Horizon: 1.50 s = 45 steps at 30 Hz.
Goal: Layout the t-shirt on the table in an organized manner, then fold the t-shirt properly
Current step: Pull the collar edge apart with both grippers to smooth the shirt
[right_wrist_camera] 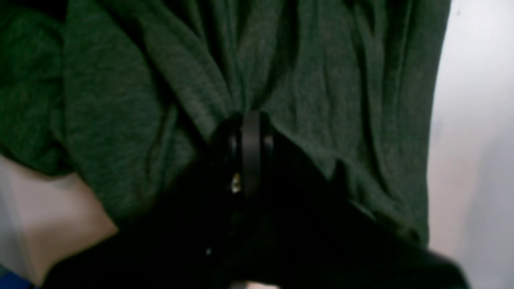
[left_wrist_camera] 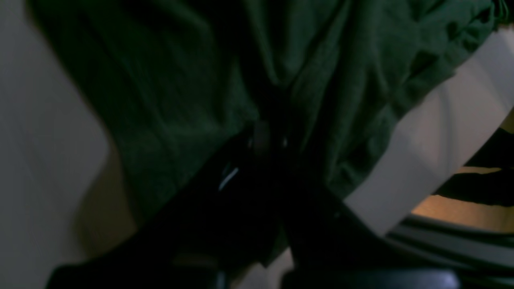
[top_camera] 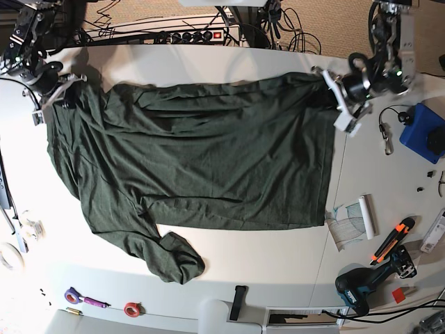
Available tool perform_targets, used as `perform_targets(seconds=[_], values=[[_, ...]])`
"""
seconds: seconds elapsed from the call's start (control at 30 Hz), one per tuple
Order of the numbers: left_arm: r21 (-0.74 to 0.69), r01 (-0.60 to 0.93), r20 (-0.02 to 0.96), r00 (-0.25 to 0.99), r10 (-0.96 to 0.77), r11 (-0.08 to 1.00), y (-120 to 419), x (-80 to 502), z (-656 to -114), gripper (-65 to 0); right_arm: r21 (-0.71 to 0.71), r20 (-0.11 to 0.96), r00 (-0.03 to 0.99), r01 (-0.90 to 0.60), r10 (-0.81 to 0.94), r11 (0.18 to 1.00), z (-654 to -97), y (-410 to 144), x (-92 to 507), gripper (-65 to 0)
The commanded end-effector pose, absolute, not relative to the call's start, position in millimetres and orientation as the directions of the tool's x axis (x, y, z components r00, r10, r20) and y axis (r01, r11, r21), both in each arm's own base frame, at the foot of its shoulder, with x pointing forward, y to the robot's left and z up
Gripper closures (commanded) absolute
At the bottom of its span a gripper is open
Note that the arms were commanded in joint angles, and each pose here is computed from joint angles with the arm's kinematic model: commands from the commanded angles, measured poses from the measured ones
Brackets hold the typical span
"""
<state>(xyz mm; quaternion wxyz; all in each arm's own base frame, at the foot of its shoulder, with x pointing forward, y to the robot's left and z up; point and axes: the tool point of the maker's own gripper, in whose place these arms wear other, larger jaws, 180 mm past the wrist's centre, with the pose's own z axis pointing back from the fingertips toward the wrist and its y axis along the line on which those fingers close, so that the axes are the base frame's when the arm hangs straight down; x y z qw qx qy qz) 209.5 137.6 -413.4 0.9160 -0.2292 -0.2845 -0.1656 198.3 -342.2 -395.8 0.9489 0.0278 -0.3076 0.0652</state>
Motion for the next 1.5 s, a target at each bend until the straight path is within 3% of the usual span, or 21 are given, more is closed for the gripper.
perform_targets(seconds=[0.0,0.4,0.8,0.83,0.87,0.93,1.17,1.47], values=[[-0.212,0.401,0.389,0.871,-0.3,0.891,179.3,170.0,-445.8,0.0,-0.032,0.455,0.879,-0.147,0.145,0.989,-411.9,-354.5,169.0,0.0],[-0.271,0.305,0.389,0.902,-0.186,0.913,206.1,149.6,-436.9,0.0,0.066,0.532,0.844,0.039,-0.068,0.997,-379.0,-385.6,158.5,0.0],[-0.357,0.293,0.435,0.892,-0.119,0.887,190.6,159.1,-426.5,-1.5,0.064,0.545,0.835,0.053,-0.079,0.997,-375.3,-389.7,159.2,0.0],[-0.357,0.293,0.437,0.891,-0.119,0.887,190.6,160.0,-426.2,-6.4,0.064,0.546,0.834,0.053,-0.079,0.997,-375.2,-389.6,159.3,-1.9],[-0.356,0.298,0.439,0.89,-0.123,0.886,190.4,160.2,-425.9,-10.9,0.07,0.55,0.831,0.053,-0.082,0.996,-374.6,-388.9,160.1,-8.2],[-0.357,0.32,0.446,0.884,-0.141,0.878,188.5,159.5,-425.2,-14.9,0.098,0.569,0.816,0.052,-0.099,0.994,-371.4,-385.3,163.9,-16.5],[-0.437,0.371,0.519,0.848,-0.107,0.819,168.0,168.1,-405.9,-14.9,0.125,0.617,0.78,0.031,-0.102,0.992,-353.9,-387.1,179.0,-16.9],[-0.438,0.437,0.602,0.791,-0.104,0.786,154.5,190.7,-378.0,-14.9,0.098,0.677,0.733,0.002,-0.068,0.995,-326.8,-397.4,206.6,-16.9]])
